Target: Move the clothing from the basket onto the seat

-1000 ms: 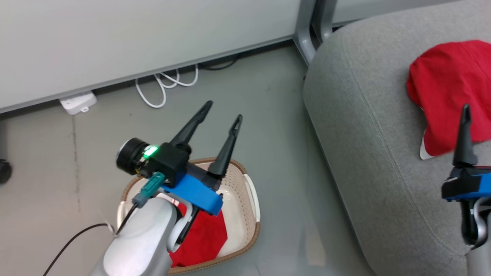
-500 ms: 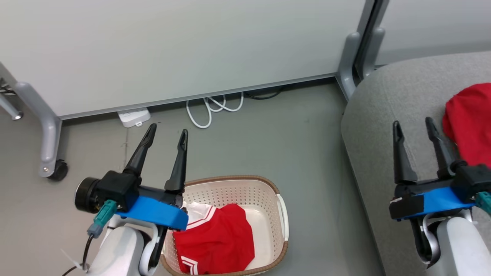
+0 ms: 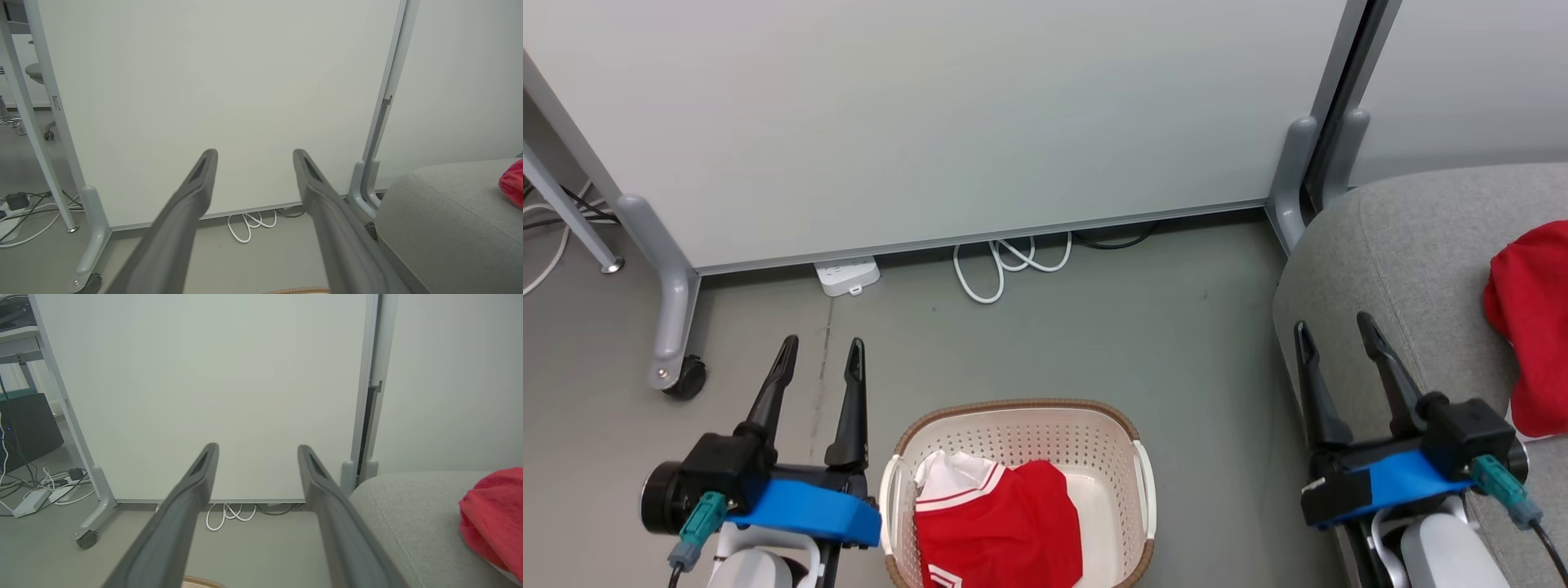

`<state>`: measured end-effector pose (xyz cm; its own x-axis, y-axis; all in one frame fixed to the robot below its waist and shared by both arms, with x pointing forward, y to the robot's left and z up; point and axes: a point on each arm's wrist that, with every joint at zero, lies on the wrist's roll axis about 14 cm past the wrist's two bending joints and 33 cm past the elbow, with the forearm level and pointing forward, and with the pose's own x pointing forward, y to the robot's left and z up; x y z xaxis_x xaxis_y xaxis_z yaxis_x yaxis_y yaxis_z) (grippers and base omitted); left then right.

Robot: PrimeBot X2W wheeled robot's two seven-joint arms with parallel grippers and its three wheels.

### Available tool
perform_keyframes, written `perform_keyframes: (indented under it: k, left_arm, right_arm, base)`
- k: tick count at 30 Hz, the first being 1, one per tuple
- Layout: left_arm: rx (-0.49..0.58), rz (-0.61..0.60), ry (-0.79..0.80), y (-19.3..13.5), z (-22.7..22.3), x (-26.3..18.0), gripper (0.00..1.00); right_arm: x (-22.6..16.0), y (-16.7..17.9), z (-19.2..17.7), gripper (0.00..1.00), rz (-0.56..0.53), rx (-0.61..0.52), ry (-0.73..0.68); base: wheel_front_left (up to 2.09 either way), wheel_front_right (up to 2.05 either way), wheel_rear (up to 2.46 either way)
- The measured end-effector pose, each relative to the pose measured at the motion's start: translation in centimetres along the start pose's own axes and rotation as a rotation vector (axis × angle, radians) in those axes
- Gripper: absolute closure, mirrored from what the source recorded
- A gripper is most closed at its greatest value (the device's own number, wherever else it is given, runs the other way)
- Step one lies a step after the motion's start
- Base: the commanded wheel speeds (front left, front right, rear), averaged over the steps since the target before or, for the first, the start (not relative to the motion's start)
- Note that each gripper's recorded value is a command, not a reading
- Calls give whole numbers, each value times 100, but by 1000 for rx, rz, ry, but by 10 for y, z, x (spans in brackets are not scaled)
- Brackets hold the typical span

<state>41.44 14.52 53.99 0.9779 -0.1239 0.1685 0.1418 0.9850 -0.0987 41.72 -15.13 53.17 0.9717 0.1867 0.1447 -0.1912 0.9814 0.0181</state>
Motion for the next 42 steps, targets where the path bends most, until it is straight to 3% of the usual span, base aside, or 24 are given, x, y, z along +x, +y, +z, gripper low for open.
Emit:
perform_keyframes:
  k: [16,42]
  left_arm:
    - [-5,41,13,11,-3,-23,0]
    - [-11,38,50,8,-16,-18,0]
  right_arm:
    - [-33,6,-16,0,-27,43,50]
    - [-36,4,-26,0,-45,41,79]
  base:
    - [0,0,0]
    - [0,0,0]
